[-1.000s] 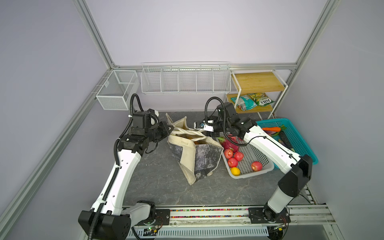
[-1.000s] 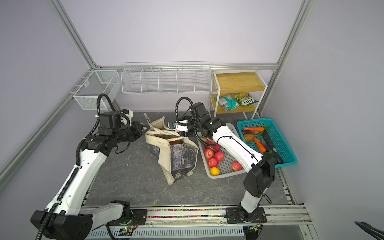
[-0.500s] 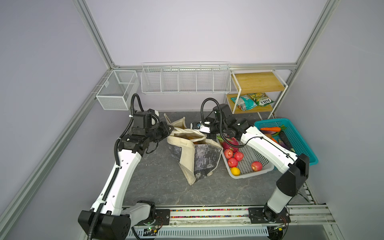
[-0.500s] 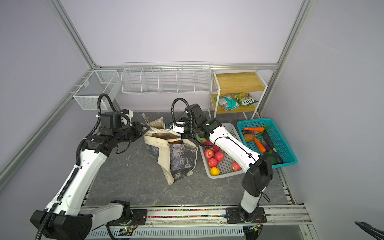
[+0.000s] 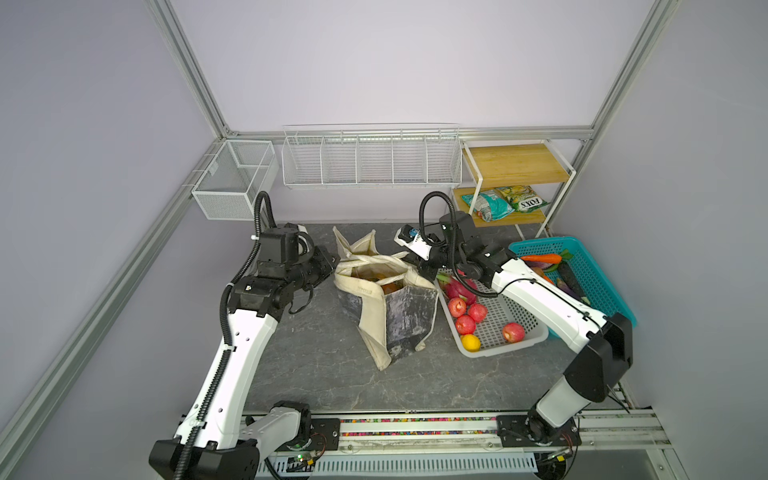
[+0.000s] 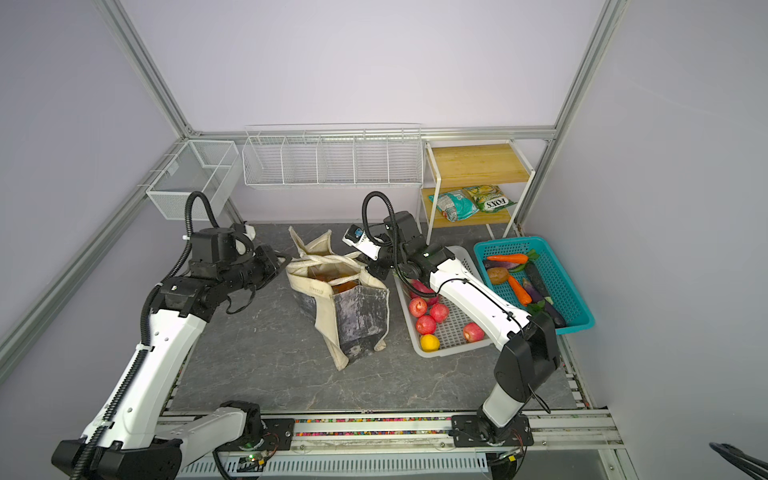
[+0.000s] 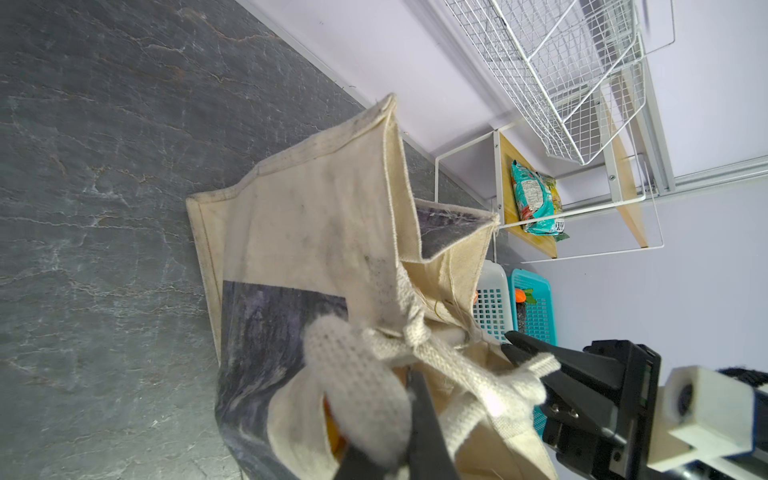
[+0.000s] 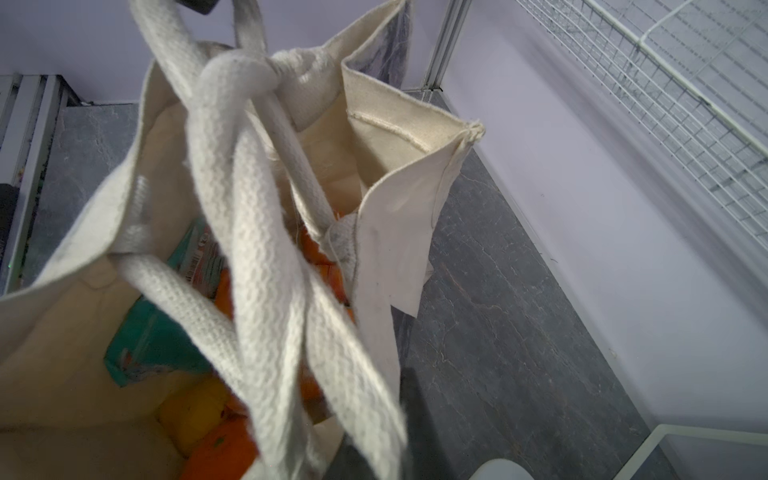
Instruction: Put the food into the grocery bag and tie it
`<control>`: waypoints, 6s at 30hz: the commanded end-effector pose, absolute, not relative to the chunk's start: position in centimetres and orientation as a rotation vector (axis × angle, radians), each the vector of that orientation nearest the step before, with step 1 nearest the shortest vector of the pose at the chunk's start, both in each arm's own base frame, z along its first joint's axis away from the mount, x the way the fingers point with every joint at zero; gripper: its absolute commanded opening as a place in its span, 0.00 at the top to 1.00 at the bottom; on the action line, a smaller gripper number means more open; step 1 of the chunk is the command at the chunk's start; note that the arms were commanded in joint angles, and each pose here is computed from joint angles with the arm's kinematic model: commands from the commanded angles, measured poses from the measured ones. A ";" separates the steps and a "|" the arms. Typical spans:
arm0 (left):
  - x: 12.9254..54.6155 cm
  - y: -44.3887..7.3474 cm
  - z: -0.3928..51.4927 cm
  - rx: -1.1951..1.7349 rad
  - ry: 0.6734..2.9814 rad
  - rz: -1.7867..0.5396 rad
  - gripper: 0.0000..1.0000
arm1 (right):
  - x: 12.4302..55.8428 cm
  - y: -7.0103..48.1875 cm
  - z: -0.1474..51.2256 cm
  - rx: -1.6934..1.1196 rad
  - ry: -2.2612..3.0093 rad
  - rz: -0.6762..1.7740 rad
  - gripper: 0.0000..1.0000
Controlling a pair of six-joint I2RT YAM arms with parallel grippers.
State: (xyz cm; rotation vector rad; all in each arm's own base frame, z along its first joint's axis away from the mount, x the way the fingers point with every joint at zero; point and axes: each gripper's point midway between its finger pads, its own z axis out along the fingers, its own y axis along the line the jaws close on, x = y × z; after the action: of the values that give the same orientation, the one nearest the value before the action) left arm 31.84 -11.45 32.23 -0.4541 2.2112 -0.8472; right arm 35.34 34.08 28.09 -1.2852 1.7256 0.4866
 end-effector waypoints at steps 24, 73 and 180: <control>30.3 6.7 31.1 -1.207 1.745 -0.269 1.00 | 41.8 10.2 24.2 -0.104 2.170 0.039 0.93; 35.7 -7.1 35.9 -0.602 1.968 -0.858 1.00 | 35.4 33.8 35.2 -0.912 1.605 0.776 0.93; 31.4 8.0 20.4 -0.672 1.756 0.304 0.01 | 37.2 -3.7 17.2 0.241 1.933 -0.166 0.12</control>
State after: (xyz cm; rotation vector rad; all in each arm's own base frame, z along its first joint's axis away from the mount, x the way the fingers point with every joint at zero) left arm 29.99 8.80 19.79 -0.7195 1.8163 0.3746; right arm 36.85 -2.97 17.66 0.2181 1.9771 -0.1319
